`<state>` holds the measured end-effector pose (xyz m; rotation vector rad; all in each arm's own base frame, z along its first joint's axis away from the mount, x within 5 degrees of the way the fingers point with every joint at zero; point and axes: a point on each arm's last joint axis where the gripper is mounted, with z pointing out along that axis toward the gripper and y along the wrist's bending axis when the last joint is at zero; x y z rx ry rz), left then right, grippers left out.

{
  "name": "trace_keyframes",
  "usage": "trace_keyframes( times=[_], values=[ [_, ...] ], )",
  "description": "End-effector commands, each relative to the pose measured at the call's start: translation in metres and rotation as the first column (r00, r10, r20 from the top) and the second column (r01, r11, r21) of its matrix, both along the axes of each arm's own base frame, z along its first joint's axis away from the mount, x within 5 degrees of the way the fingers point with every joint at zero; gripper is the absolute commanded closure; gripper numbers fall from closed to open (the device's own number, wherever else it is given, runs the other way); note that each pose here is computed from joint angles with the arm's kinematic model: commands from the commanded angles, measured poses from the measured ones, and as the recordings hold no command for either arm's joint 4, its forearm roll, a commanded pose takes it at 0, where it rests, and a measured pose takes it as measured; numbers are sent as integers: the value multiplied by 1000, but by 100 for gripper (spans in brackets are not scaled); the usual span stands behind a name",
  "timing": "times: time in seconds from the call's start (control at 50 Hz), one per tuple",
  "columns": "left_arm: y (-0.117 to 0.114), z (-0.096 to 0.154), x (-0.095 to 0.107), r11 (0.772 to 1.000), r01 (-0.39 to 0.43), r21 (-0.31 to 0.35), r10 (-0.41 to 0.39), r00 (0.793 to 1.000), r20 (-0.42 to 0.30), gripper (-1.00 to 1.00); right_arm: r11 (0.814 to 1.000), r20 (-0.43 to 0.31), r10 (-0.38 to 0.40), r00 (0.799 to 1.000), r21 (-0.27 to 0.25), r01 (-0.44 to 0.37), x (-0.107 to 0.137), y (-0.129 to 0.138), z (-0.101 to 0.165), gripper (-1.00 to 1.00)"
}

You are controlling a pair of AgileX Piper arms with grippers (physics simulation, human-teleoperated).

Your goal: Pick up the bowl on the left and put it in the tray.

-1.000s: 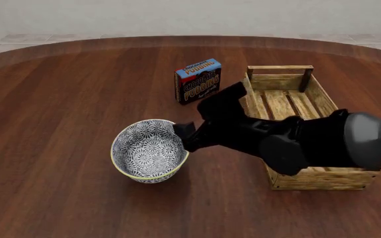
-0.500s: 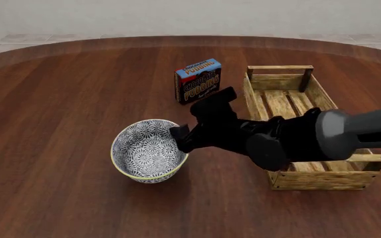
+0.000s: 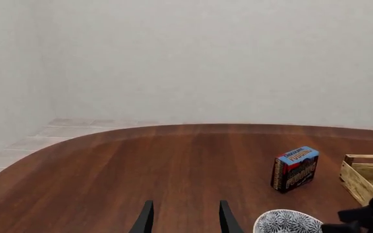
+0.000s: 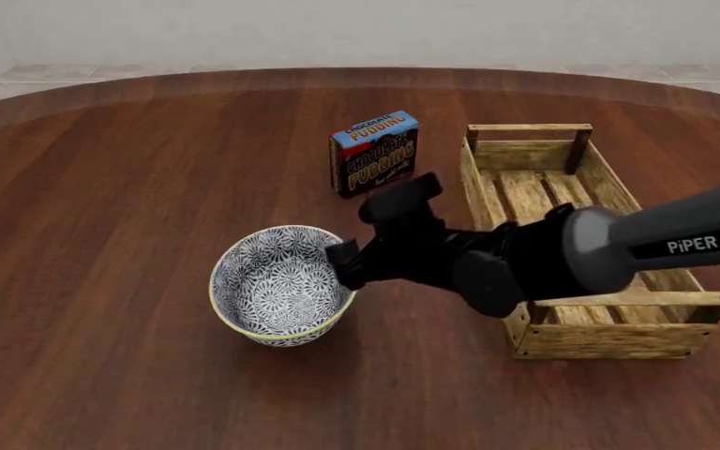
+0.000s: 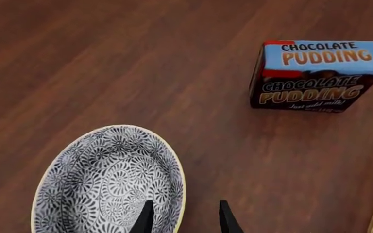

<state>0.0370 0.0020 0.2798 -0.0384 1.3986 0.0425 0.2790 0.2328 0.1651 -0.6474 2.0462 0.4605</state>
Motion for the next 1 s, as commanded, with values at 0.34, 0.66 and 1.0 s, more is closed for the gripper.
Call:
trace_keyframes(
  times=[0.34,0.66,1.0],
  values=[
    [0,0,0,1000,-1,-3,1,1000,-1,-100,1000,-36,1,999,-26,-2,10,10,-20,-100],
    [0,2,-1,1000,-3,-1,3,1000,1,-100,1000,-50,15,999,-27,-16,8,18,-26,-100],
    [0,4,-2,1000,3,-2,-3,1000,5,-100,999,-54,16,998,-31,-17,11,21,-30,-100]
  ],
)
